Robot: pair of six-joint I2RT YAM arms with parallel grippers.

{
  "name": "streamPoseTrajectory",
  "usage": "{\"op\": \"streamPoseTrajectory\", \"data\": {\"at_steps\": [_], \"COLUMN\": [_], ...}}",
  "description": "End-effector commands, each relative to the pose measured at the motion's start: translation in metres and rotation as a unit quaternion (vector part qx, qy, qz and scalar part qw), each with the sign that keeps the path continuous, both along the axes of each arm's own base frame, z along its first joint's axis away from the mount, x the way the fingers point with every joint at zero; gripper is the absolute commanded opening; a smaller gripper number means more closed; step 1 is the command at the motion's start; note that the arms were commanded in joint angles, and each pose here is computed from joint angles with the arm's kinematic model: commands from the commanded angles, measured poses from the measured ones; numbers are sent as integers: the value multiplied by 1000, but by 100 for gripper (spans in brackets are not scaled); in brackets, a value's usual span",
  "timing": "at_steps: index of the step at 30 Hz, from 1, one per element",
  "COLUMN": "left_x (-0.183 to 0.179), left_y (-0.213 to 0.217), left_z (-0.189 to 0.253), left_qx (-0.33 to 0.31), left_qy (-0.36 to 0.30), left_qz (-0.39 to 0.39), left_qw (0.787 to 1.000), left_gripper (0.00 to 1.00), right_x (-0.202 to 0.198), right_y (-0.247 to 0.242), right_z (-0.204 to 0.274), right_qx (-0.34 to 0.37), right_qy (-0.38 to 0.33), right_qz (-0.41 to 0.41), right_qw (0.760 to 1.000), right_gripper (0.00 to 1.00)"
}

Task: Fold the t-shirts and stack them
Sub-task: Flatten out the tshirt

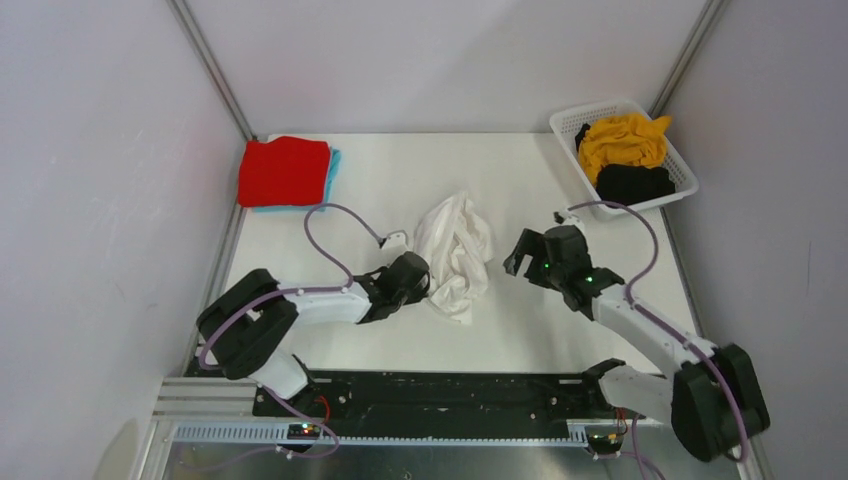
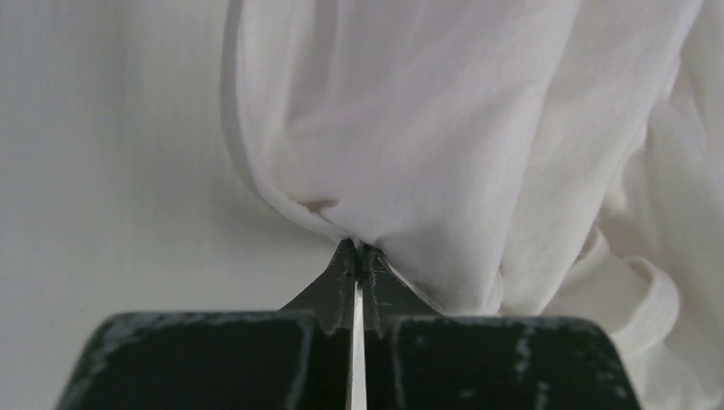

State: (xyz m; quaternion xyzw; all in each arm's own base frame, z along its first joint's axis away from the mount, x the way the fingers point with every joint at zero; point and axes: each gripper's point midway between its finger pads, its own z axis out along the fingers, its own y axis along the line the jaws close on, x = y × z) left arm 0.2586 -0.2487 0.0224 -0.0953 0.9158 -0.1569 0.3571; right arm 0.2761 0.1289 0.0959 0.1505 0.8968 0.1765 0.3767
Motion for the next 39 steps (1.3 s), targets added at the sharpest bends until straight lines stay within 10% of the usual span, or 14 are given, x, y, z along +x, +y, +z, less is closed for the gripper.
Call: {"op": "streamPoseTrajectory", "data": {"at_steps": [1,11,14,15,17,23,30,39], "left_x": [19,19,24,26,28,33,-8,-99], "left_y": [8,26,30,31,47,118,186,238], "left_z": [13,20,25,28,37,140,307,437], "left_qx": [4,28,38,40,65,126,-5,-194], "left_qy": [-35,-56,-65,-70,-84,-211,-362,-501], "left_qz": [33,46,53,58,84,187,251,154], "left_qw": [999,997,996,995,991,951,898,830], "left_gripper": [0,0,0,0,0,0,0,0], "right_x": [32,91,96,98,99,92,12,-121], "right_y": [38,89,106,106,98,31,-13,-44], "right_z": [12,-29,-31,-27,-16,80,253,399], "right_qx": [25,46,68,68,53,-64,-44,14], "right_qy": [-69,-54,-55,-58,-66,-157,-330,-513], "right_qz": [71,122,137,136,126,66,76,106], "right_qw": [995,990,987,987,988,983,940,852], "right_gripper": [94,78,43,15,0,0,0,0]}}
